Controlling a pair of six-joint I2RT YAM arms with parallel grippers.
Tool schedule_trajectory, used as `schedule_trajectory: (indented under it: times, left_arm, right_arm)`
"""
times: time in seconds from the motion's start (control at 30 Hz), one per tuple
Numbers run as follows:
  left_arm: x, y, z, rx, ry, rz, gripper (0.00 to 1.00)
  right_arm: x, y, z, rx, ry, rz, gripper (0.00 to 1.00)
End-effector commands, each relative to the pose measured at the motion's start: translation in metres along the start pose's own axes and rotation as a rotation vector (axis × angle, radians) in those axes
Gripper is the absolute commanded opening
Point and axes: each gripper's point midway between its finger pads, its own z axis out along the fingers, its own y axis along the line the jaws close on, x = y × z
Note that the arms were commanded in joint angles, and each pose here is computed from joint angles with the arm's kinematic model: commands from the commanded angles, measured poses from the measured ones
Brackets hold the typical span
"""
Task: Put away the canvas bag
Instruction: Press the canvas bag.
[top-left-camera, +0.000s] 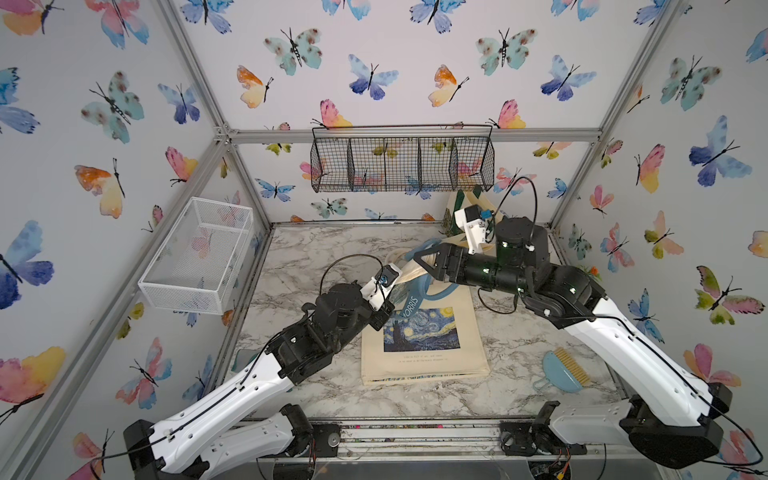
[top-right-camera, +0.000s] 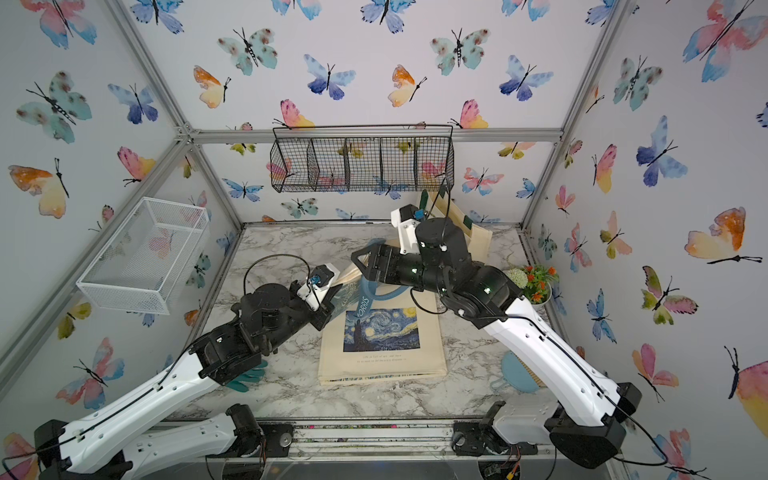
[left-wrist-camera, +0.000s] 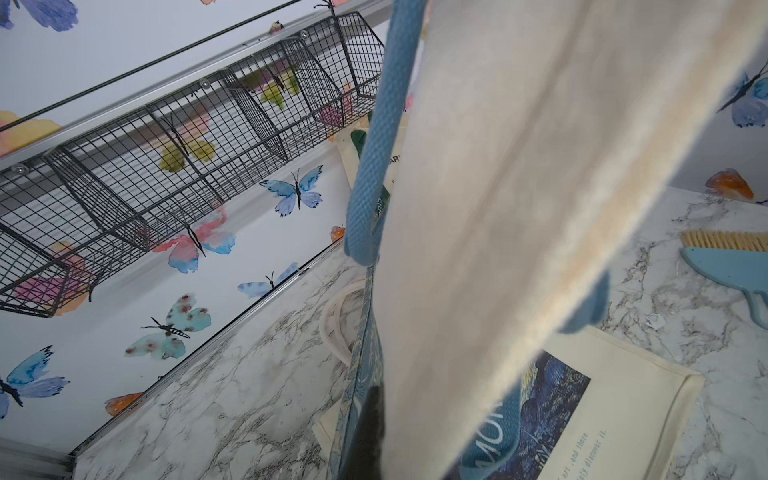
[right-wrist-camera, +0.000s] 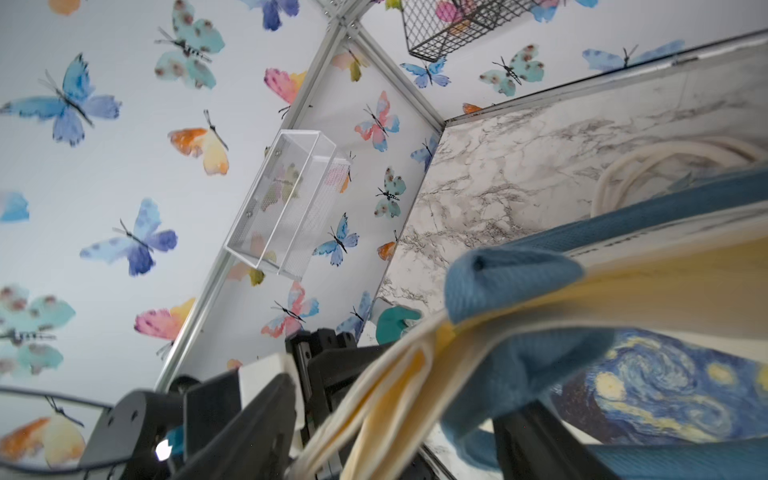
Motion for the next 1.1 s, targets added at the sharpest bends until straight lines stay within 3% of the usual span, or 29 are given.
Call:
schedule_trajectory:
  times: [0.0,0.13,0.3,0.47,0.63,0.83,1.07]
  left_arm:
    - [-0.015,-0.011,-0.013,0.094,-0.072,0.033,0.00]
    - [-0.013,-0.041,-0.022,0.264,-0.096,0.108,0.00]
    - [0.010,-0.086,-0.035,0.529,-0.079,0.280,0.00]
    - [0.018,-0.095,-0.034,0.653,0.016,0.280,0.00]
    - [0.011,-0.095,-0.035,0.694,-0.002,0.277,0.00]
    - [0.007,-0.099,-0.035,0.747,0.006,0.266,0.00]
    - [0.002,-0.102,-0.028,0.782,0.037,0.227,0.00]
  right_arm:
    - [-0.028,0.021,-0.043,-0.010,-0.140,-0.409,0.75]
    - [-0.011,0.006,-0.055,0.045,-0.095,-0.695,0.70]
    - [0.024,-0.012,-0.069,0.046,-0.031,-1.035,0.78]
    - [0.050,0.000,-0.088,-0.084,0.017,-1.184,0.83]
    - [0.086,0.019,-0.106,-0.305,0.116,-1.222,0.84]
    - [0.118,0.031,-0.116,-0.492,0.220,-1.145,0.84]
    - [0.119,0.019,-0.089,-0.435,0.245,-0.967,0.80]
